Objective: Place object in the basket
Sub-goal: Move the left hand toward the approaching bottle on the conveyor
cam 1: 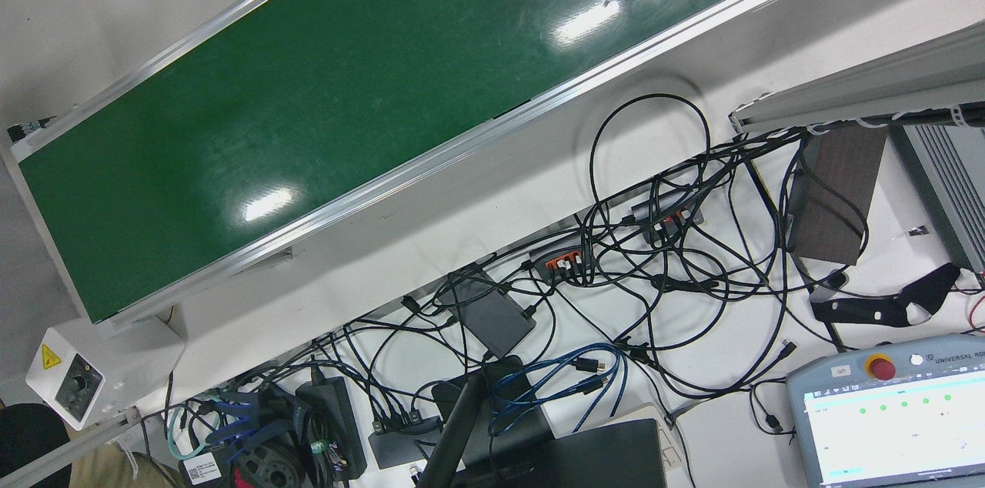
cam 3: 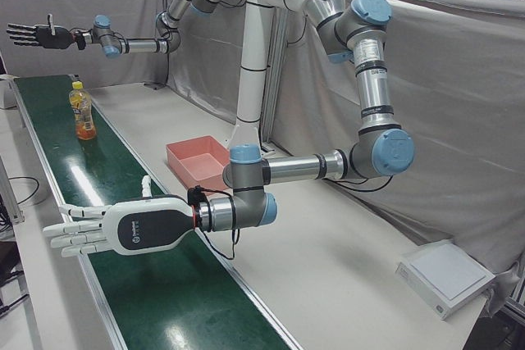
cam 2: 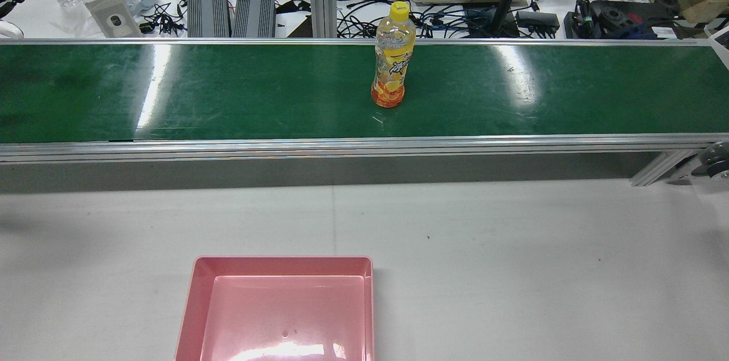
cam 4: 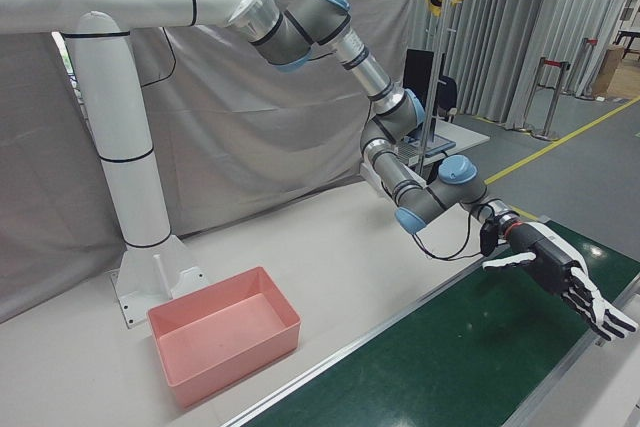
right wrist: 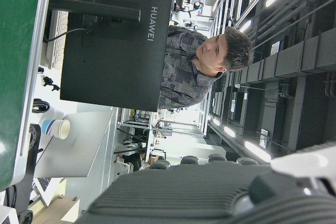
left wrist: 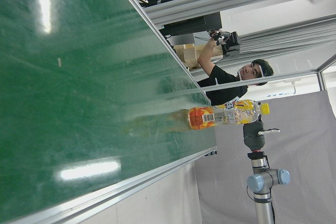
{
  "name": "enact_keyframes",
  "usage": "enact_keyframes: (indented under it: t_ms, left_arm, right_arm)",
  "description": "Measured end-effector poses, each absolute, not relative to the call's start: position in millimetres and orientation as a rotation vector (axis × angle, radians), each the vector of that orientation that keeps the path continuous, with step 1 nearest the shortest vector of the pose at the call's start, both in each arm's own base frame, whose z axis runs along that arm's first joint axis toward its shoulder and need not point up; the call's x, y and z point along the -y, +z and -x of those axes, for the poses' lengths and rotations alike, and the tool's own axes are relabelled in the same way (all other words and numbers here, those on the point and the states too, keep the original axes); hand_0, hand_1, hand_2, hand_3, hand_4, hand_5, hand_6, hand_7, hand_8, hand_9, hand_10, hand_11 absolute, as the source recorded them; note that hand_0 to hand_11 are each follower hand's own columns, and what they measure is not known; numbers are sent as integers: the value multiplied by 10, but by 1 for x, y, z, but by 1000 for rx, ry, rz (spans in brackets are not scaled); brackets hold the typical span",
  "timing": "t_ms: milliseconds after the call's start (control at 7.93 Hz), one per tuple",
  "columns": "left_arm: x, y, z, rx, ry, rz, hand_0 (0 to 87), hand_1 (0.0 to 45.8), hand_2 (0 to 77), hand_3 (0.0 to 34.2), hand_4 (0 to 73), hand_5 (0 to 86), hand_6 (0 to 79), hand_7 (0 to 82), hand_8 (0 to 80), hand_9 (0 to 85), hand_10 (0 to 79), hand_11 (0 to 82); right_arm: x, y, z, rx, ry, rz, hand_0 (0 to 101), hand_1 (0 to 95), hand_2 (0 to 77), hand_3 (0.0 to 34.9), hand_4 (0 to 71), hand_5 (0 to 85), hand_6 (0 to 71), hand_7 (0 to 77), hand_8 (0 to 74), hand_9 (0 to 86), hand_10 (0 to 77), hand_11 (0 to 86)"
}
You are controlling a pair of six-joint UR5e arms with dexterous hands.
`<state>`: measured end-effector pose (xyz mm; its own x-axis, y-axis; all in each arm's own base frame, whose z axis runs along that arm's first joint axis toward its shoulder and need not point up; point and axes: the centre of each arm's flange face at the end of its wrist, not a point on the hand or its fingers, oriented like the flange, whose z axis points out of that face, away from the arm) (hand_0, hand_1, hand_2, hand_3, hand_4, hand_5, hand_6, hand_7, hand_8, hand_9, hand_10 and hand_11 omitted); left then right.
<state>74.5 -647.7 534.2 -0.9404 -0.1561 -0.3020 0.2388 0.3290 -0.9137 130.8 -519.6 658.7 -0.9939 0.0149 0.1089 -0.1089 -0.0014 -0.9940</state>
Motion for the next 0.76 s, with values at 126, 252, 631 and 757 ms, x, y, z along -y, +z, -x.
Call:
enact_keyframes:
  t_ms: [126, 252, 631, 757]
  left_arm:
    - [652, 525, -85, -2271, -1626, -59, 591, 87, 0, 3, 120, 202, 0, 11, 22, 27, 22, 49]
    - [655, 514, -102, -2277, -1602, -33, 590, 87, 0, 3, 131, 207, 0, 11, 22, 27, 11, 27]
    - [663, 474, -166, -2281, -1526, 63, 590, 87, 0, 3, 131, 207, 0, 11, 22, 27, 11, 27]
    - [663, 467, -177, -2284, -1511, 78, 590, 87, 0, 2, 131, 207, 0, 11, 22, 38, 11, 38]
  right_arm:
    - [520, 659, -131, 2156, 2161, -102, 3, 0, 5, 2, 0, 0, 0, 5, 0, 0, 0, 0]
    - [520, 659, -131, 2156, 2161, -102, 3, 0, 5, 3, 0, 0, 0, 5, 0, 0, 0, 0]
    - [520, 658, -131, 2156, 2160, -102, 1, 0, 5, 3, 0, 0, 0, 5, 0, 0, 0, 0]
    - [520, 658, -131, 2156, 2160, -102, 1, 0, 5, 3, 0, 0, 0, 5, 0, 0, 0, 0]
